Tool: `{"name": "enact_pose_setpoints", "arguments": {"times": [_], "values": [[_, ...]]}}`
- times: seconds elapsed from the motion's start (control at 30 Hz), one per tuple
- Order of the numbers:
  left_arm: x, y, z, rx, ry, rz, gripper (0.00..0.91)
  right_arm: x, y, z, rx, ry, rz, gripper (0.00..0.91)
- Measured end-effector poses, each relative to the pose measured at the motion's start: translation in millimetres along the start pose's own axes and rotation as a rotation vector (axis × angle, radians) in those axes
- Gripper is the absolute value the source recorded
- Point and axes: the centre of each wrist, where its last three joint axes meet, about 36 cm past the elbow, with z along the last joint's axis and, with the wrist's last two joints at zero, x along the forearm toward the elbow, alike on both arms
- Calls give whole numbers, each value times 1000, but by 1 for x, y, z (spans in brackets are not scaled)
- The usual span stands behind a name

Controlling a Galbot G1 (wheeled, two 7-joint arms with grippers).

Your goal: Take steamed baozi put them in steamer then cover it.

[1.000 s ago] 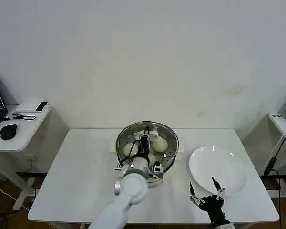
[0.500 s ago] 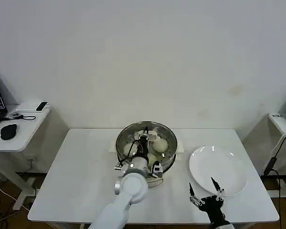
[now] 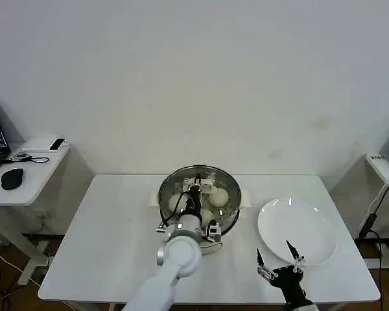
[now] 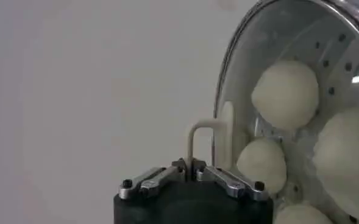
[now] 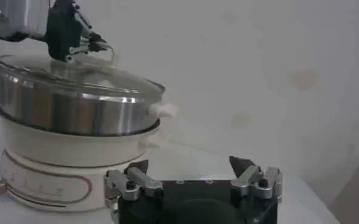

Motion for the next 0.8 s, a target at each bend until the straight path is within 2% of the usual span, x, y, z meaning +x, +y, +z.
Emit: {"name": "enact_pose_setpoints", "arguments": {"times": [0.57, 0.8], "values": [[21, 9, 3, 35, -19, -21, 907, 0, 4, 2, -3, 12, -10, 907], [42, 16, 13, 54, -35, -42, 907, 0, 5, 4, -5, 23, -2, 907]]}}
